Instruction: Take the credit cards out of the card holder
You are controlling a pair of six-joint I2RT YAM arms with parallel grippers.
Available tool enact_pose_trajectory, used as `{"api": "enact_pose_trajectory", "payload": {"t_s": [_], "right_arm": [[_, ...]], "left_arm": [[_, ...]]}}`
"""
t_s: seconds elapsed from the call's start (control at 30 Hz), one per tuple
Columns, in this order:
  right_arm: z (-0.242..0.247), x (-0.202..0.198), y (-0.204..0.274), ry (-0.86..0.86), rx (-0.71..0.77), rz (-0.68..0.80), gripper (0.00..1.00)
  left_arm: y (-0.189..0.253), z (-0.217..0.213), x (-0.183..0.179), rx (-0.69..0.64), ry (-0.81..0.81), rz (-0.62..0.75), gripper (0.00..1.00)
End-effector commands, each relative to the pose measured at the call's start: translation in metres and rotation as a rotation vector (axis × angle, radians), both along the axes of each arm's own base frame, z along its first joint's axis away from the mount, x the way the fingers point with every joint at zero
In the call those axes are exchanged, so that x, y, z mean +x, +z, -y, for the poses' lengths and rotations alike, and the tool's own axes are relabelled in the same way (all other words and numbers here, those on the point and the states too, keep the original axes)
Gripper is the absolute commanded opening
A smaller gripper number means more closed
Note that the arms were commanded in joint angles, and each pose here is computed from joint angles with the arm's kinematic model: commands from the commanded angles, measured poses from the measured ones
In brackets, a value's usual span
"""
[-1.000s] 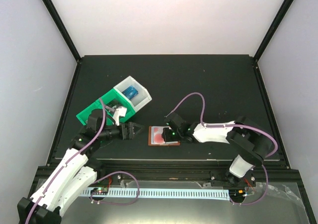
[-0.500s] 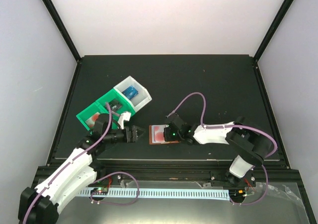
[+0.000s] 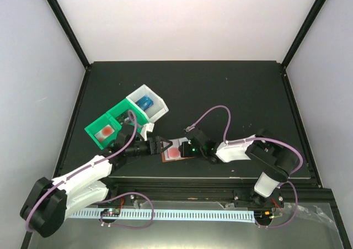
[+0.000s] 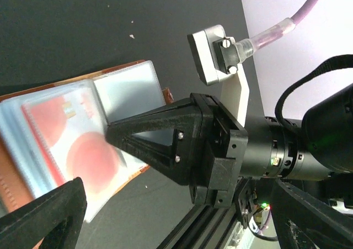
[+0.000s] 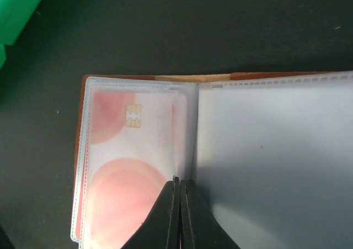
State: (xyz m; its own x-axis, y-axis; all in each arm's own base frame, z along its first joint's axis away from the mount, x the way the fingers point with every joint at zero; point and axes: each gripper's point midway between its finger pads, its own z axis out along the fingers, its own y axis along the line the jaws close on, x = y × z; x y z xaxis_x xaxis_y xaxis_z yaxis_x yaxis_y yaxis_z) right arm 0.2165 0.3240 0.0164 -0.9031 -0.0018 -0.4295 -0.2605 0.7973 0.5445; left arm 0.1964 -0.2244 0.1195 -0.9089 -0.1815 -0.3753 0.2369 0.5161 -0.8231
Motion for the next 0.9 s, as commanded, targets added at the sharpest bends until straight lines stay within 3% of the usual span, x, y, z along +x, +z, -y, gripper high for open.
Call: {"api": "enact_pose_trajectory", "payload": {"t_s": [0.0, 0.3, 0.87], "right_arm": [[0.009, -0.025, -0.030, 0.039, -0.032, -0.122, 0.03], [0.010, -0.026, -0.031, 0.014, -0.003, -0.136, 0.03], [0.016, -0.032, -0.031, -0.019, 0.039, -0.162, 0.03]], "left_arm": [[0.005, 0.014, 0.010, -0.031, 0.015, 0.042, 0.94], [-0.025, 0.020, 0.007, 0.029, 0.044, -0.010, 0.95], [-0.048, 0.022, -0.009, -0.011, 0.069, -0.073, 0.99]]}}
